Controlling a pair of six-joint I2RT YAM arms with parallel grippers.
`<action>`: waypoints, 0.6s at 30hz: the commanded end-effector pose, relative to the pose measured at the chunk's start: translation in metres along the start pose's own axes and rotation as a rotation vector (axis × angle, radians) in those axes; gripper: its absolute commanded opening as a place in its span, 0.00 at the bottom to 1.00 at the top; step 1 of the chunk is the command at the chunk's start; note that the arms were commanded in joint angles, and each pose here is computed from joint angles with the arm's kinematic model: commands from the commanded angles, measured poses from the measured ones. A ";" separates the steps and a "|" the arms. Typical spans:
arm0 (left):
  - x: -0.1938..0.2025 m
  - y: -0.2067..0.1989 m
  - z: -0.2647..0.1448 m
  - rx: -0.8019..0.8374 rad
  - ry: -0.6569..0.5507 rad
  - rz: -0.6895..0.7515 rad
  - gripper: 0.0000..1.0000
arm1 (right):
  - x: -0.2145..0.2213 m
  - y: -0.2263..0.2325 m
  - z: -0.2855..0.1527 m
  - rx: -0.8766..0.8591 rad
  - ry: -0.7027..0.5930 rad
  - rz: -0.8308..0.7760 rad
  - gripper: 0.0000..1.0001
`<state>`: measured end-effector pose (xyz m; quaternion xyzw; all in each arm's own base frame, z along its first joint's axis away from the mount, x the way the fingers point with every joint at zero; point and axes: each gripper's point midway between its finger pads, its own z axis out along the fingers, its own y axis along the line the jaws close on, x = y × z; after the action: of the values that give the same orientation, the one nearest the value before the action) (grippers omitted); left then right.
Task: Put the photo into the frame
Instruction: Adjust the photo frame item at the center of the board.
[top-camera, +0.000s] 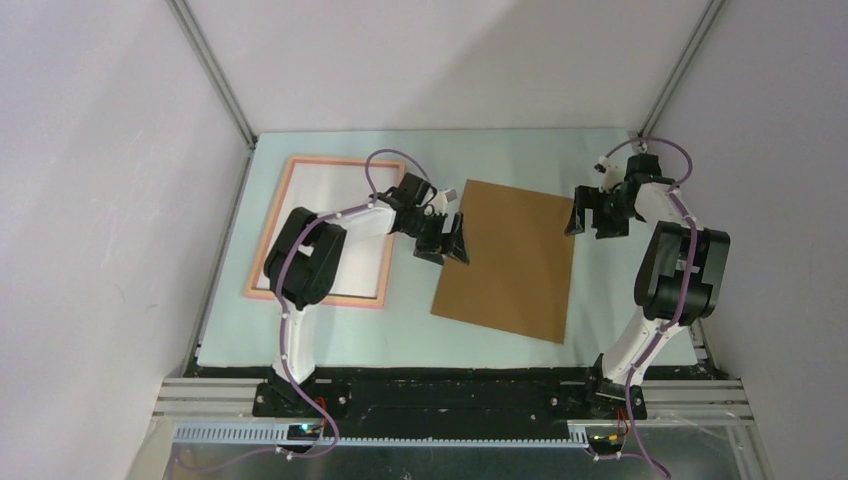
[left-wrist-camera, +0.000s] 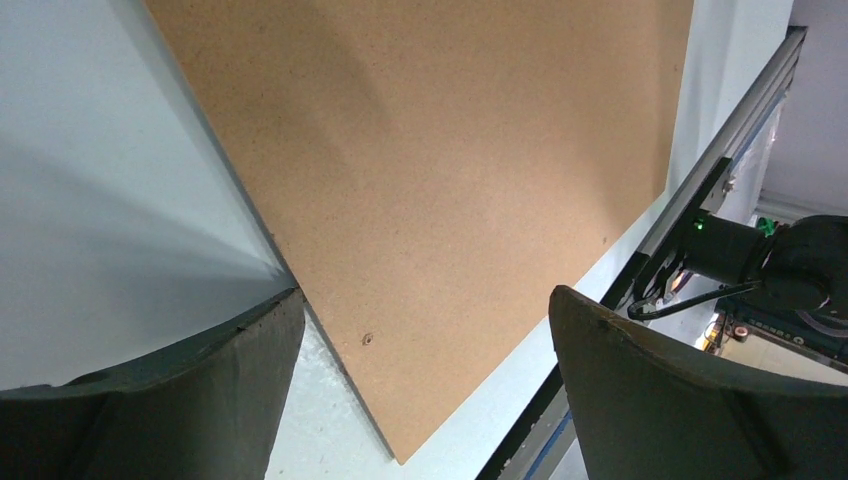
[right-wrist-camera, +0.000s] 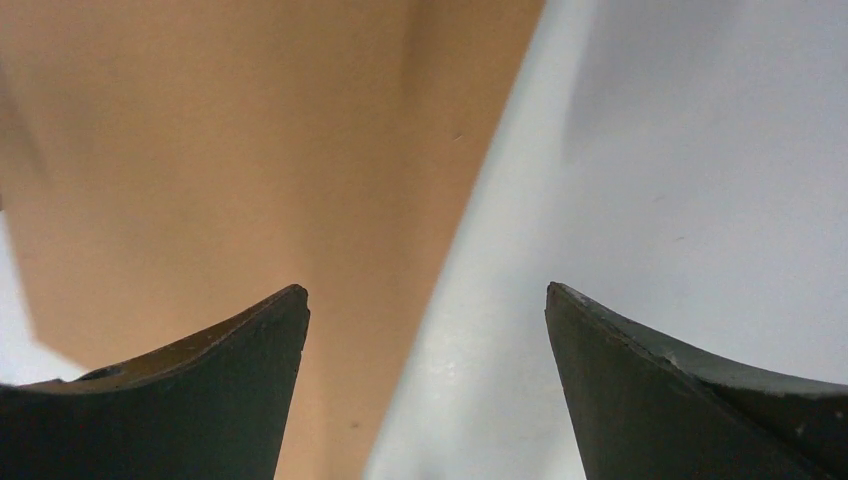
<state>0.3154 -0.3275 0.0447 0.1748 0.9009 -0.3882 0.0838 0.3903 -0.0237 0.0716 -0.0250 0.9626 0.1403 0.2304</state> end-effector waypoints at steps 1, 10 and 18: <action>0.021 -0.015 0.009 0.029 0.044 0.008 0.99 | 0.022 0.030 -0.001 -0.192 0.072 0.177 0.92; 0.031 -0.031 0.016 0.050 0.027 0.016 0.99 | 0.043 0.023 0.016 -0.219 0.158 0.270 0.90; 0.007 -0.021 0.009 -0.024 -0.053 0.014 1.00 | 0.054 0.008 0.023 -0.203 0.187 0.296 0.89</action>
<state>0.2832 -0.3535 0.0456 0.1850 0.8900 -0.4098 0.0759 0.3565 -0.0042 0.0366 0.0687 0.9547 0.2598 0.1277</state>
